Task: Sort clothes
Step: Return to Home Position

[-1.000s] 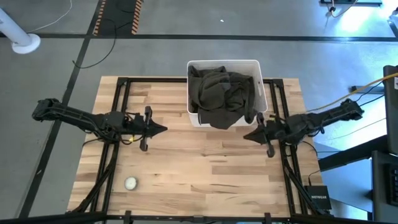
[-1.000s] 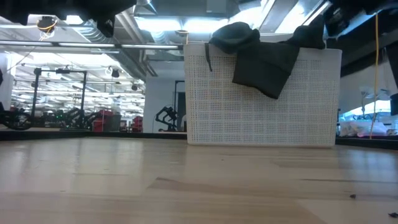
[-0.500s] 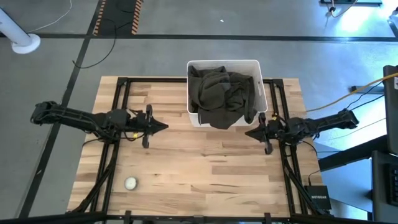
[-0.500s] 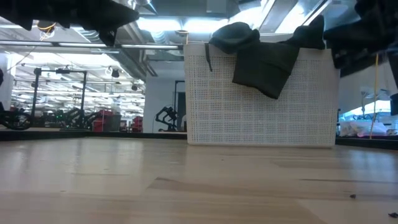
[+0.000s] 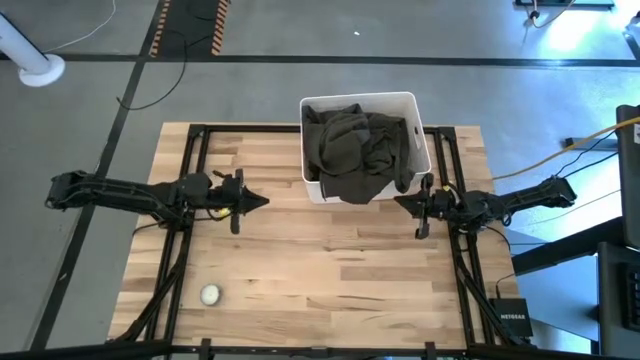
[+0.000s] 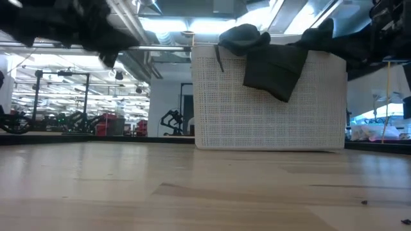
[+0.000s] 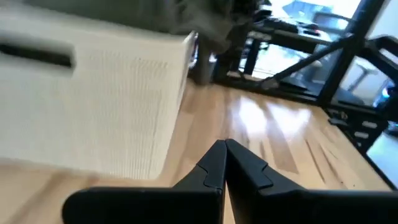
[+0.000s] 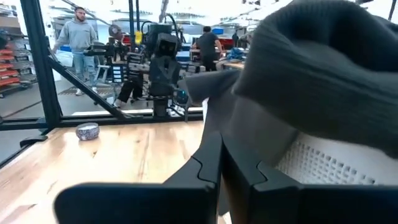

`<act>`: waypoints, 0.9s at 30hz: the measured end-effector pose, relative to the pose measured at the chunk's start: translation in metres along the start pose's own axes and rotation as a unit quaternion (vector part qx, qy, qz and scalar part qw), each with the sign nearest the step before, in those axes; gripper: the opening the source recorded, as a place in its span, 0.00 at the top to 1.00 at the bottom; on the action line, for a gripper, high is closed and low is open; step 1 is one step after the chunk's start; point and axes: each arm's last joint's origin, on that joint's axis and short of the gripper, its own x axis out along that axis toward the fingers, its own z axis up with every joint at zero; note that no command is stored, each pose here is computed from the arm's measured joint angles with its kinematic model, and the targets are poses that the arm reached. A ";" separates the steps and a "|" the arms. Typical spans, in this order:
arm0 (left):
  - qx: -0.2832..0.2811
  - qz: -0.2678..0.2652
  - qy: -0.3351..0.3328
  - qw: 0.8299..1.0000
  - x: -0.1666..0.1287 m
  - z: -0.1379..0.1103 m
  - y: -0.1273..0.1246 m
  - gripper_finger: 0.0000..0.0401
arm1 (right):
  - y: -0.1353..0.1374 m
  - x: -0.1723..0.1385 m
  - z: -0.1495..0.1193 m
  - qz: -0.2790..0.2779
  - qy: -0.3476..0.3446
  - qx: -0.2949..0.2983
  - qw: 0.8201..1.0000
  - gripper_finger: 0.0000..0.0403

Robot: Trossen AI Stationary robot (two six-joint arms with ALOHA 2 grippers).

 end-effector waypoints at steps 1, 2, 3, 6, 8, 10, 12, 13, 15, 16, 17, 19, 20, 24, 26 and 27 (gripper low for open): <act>-0.015 0.004 0.003 1.000 -0.002 -0.007 0.002 1.00 | 0.000 0.000 -0.001 0.000 0.003 0.006 1.000 0.96; -0.030 0.005 0.000 1.000 -0.005 -0.012 0.004 1.00 | 0.000 0.000 -0.001 0.001 0.005 0.008 1.000 0.96; -0.042 0.008 -0.004 0.999 -0.009 -0.017 0.005 1.00 | 0.000 0.000 -0.001 0.001 0.006 0.008 1.000 0.96; -0.069 0.041 -0.036 0.996 -0.021 -0.027 0.009 1.00 | 0.000 0.000 -0.004 0.003 0.021 0.003 1.000 0.96; -0.077 0.063 -0.046 0.994 -0.028 -0.036 0.013 1.00 | 0.000 0.000 -0.007 0.005 0.032 -0.002 0.999 0.96; -0.077 0.068 -0.053 0.993 -0.033 -0.040 0.014 1.00 | 0.001 0.000 -0.010 0.007 0.049 -0.009 0.999 0.96; -0.072 0.062 -0.049 0.994 -0.037 -0.044 0.014 1.00 | 0.001 -0.001 -0.012 0.009 0.056 -0.012 0.998 0.96; -0.072 0.059 -0.046 0.995 -0.039 -0.046 0.013 1.00 | 0.001 -0.001 -0.013 0.011 0.062 -0.014 0.998 0.96; -0.069 0.048 -0.046 0.995 -0.042 -0.048 0.012 1.00 | 0.001 -0.001 -0.015 0.013 0.072 -0.019 0.997 0.96; -0.065 0.045 -0.045 0.996 -0.044 -0.049 0.012 1.00 | 0.001 -0.001 -0.015 0.014 0.074 -0.020 0.997 0.96; -0.062 0.041 -0.046 0.996 -0.045 -0.050 0.011 1.00 | 0.001 -0.001 -0.016 0.014 0.075 -0.020 0.997 0.96; -0.051 0.038 -0.047 0.997 -0.048 -0.050 0.011 1.00 | 0.001 -0.001 -0.016 0.014 0.078 -0.021 0.997 0.96; -0.047 0.038 -0.052 0.997 -0.049 -0.050 0.011 1.00 | 0.001 -0.001 -0.016 0.014 0.078 -0.021 0.997 0.96; -0.016 0.035 -0.092 0.995 -0.055 -0.044 0.010 1.00 | 0.001 -0.001 -0.016 0.014 0.078 -0.021 0.997 0.96; -0.002 0.036 -0.094 0.995 -0.056 -0.044 0.010 1.00 | 0.001 -0.001 -0.016 0.014 0.078 -0.021 0.997 0.96; -0.002 0.036 -0.093 0.995 -0.056 -0.044 0.010 1.00 | 0.001 -0.001 -0.016 0.014 0.079 -0.022 0.997 0.96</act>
